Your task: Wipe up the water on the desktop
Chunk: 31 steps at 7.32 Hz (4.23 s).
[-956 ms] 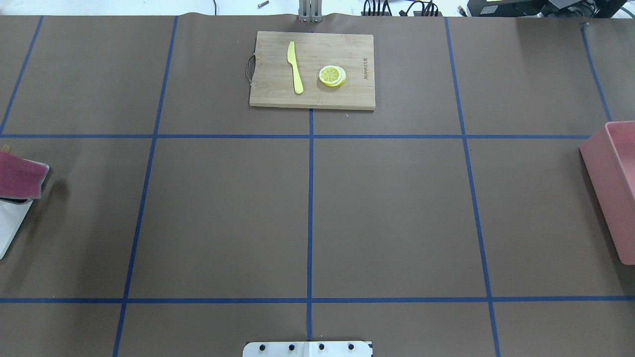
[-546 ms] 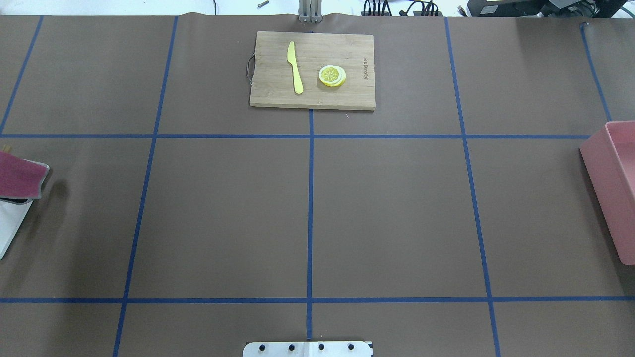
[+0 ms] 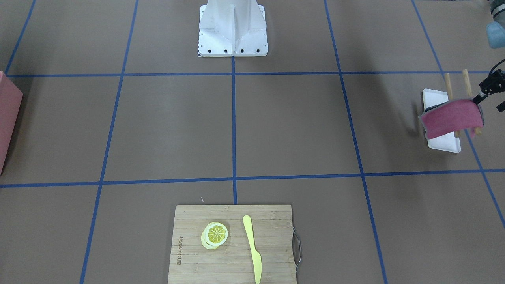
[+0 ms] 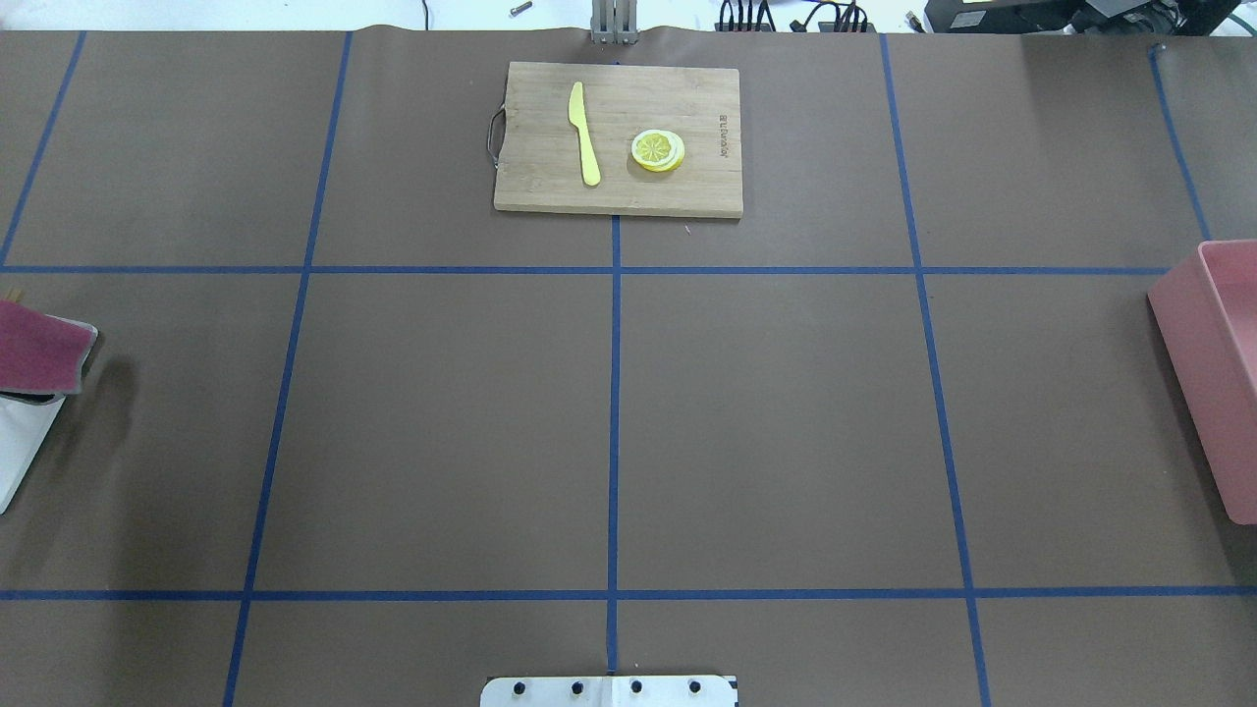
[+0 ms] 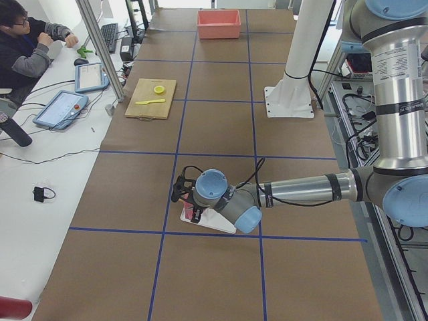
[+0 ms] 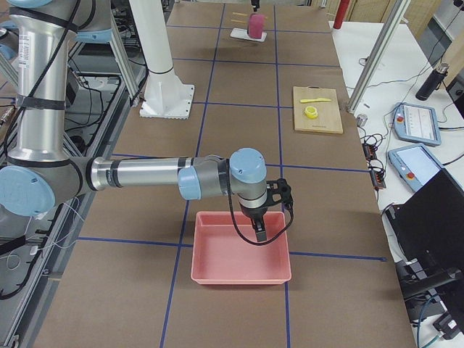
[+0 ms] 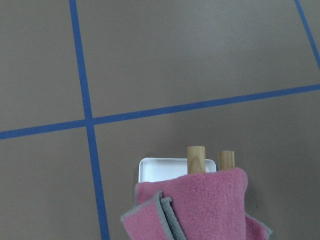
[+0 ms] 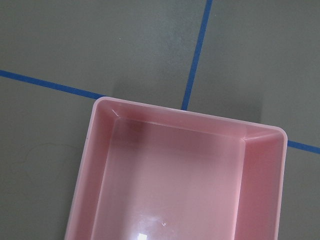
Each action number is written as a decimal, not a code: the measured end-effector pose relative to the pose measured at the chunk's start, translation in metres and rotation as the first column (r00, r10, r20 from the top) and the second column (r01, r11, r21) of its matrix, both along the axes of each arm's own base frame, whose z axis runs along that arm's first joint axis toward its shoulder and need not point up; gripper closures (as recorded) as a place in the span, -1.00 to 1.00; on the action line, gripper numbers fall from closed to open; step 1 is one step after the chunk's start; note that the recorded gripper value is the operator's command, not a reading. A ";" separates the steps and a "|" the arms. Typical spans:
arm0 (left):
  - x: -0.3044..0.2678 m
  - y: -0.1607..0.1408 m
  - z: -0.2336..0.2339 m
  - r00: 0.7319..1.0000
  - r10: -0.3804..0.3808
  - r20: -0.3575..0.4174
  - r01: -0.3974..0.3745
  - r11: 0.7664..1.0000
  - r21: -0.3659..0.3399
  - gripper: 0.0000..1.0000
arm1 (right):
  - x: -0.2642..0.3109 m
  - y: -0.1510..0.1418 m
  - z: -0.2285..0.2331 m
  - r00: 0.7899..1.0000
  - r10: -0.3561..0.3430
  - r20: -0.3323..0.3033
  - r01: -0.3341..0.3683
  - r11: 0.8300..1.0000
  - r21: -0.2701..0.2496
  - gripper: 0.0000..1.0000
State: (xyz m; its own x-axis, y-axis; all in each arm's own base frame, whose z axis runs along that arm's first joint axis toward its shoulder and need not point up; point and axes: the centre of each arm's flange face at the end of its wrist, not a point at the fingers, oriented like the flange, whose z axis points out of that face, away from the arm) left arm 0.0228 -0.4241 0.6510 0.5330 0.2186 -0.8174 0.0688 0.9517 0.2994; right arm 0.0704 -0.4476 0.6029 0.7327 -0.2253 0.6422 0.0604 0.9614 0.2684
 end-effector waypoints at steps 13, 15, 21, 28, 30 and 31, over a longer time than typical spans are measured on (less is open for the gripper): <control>0.003 0.001 0.001 1.000 0.007 -0.003 -0.007 1.000 0.002 1.00 | 0.000 0.000 0.004 1.000 -0.001 0.000 0.001 1.000 -0.008 -1.00; 0.004 0.001 -0.003 0.999 0.024 -0.029 -0.024 1.000 0.001 1.00 | 0.000 0.000 0.004 1.000 -0.001 0.000 0.001 1.000 -0.008 -1.00; -0.035 -0.060 -0.059 0.995 -0.055 -0.088 0.053 0.998 -0.030 1.00 | 0.000 0.000 0.003 1.000 0.002 0.001 -0.002 1.000 -0.008 -1.00; 0.030 -0.127 -0.275 0.887 -0.416 -0.200 0.324 0.871 -0.370 1.00 | -0.036 -0.013 -0.081 0.984 0.059 0.168 -0.087 0.982 0.168 -0.98; 0.095 -0.135 -0.332 0.851 -0.471 -0.233 0.338 0.830 -0.444 1.00 | -0.089 -0.021 -0.123 0.966 0.027 0.258 -0.097 0.961 0.260 -0.98; 0.138 -0.138 -0.364 0.828 -0.500 -0.253 0.340 0.808 -0.481 1.00 | -0.118 -0.026 -0.142 0.961 -0.002 0.276 -0.090 0.942 0.323 -0.93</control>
